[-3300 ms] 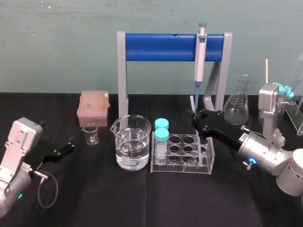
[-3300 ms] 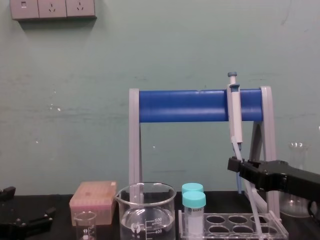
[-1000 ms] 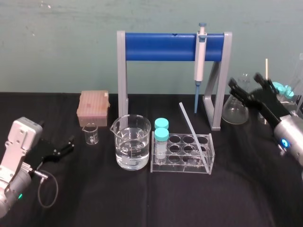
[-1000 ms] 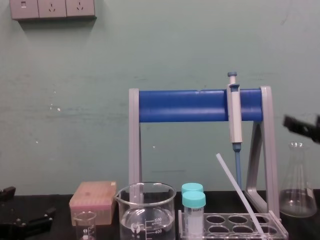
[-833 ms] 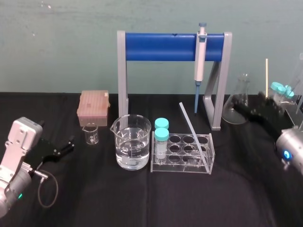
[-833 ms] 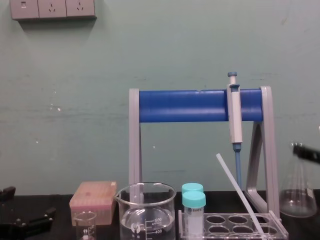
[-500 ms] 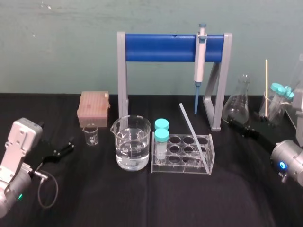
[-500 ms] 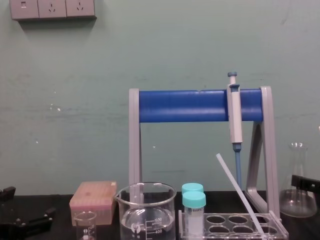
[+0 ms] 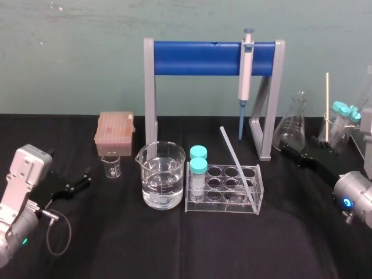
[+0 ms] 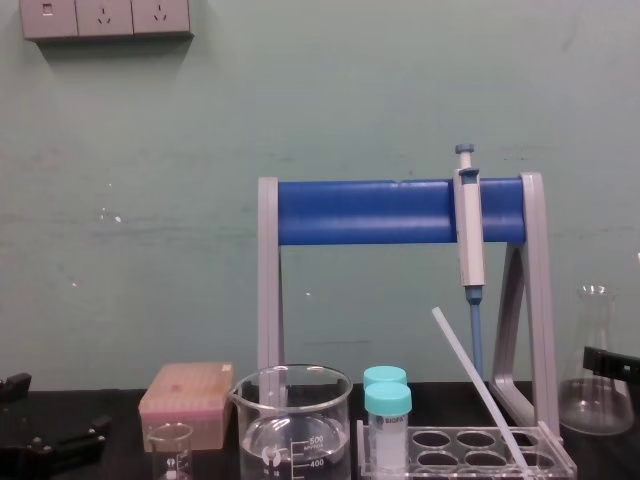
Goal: Pick up the stirring rod with one hand, then place it down.
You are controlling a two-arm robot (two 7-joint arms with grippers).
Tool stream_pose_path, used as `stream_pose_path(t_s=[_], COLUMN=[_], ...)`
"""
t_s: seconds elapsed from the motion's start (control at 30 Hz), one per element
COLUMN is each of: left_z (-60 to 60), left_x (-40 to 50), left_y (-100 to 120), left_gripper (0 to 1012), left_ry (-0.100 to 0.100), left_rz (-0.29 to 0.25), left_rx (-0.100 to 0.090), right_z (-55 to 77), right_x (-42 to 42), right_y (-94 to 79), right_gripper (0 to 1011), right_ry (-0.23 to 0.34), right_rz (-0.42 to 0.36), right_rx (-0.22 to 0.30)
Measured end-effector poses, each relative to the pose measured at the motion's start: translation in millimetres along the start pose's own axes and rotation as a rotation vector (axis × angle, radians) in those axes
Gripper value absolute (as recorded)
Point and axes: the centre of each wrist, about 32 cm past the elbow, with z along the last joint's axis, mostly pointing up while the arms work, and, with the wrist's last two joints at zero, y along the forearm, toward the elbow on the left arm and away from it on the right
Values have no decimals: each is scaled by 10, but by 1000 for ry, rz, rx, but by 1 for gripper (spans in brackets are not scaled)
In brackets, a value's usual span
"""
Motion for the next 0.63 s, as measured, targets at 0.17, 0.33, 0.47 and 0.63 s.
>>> stream_pose_path(t_s=[0.17, 0.33, 0.47, 0.63], left_z=[0, 0, 0, 0], left_x=[0, 0, 0, 0], left_y=[0, 0, 0, 0], left_gripper=[1000, 1000, 1000, 1000], left_ry=[0, 0, 0, 0], left_rz=[0, 0, 0, 0], left_rx=[0, 0, 0, 0], right_z=[0, 2, 2, 3], right_x=[1, 1, 1, 1], right_y=[-2, -2, -3, -3], right_gripper=[1000, 1000, 1000, 1000], right_ry=[-1, -1, -1, -1], right_rz=[0, 0, 0, 1], right_rx=[2, 3, 4, 5])
